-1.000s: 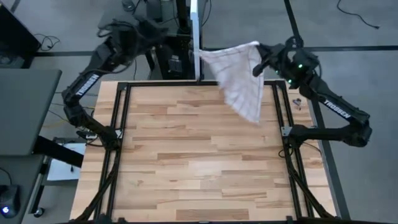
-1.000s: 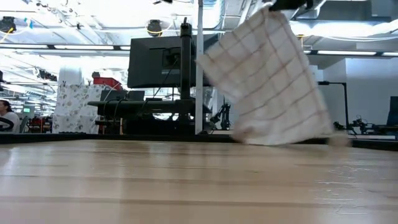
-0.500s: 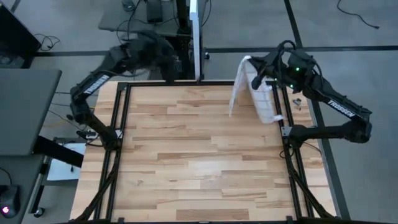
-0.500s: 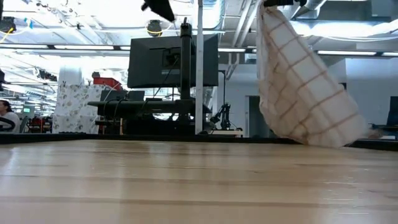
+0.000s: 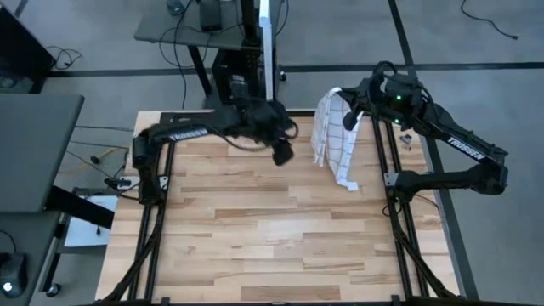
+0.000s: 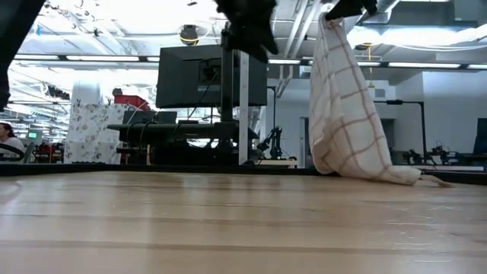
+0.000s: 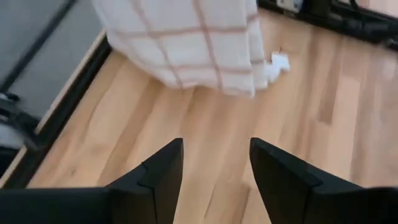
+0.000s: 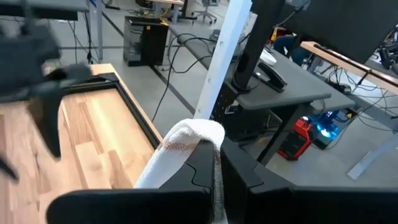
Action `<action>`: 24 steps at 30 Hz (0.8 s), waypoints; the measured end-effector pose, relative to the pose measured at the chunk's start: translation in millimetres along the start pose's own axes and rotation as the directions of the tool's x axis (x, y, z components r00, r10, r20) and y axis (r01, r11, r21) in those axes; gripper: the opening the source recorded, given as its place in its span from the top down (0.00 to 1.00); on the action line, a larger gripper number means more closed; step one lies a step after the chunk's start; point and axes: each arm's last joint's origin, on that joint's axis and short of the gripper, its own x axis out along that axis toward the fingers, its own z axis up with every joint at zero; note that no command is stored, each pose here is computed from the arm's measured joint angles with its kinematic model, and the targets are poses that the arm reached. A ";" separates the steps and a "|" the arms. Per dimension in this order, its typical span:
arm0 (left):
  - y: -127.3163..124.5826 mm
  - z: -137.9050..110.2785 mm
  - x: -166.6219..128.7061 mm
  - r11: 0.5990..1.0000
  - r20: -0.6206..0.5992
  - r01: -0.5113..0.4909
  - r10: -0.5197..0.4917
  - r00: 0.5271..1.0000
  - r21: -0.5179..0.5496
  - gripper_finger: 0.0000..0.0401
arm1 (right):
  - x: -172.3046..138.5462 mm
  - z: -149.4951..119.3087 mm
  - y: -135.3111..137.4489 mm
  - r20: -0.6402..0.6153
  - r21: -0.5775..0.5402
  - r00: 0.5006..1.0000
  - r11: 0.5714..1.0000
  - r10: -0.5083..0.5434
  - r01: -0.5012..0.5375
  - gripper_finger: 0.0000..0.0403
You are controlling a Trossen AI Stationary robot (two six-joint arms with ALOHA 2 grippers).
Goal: Roll towel
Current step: Prepare the white towel
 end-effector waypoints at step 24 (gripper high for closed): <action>-47.6 0.4 91.7 0.951 0.281 -0.167 0.240 0.929 -0.259 0.59 | 26.3 -6.2 6.4 -0.069 -0.050 0.998 0.999 0.009 -0.013 1.00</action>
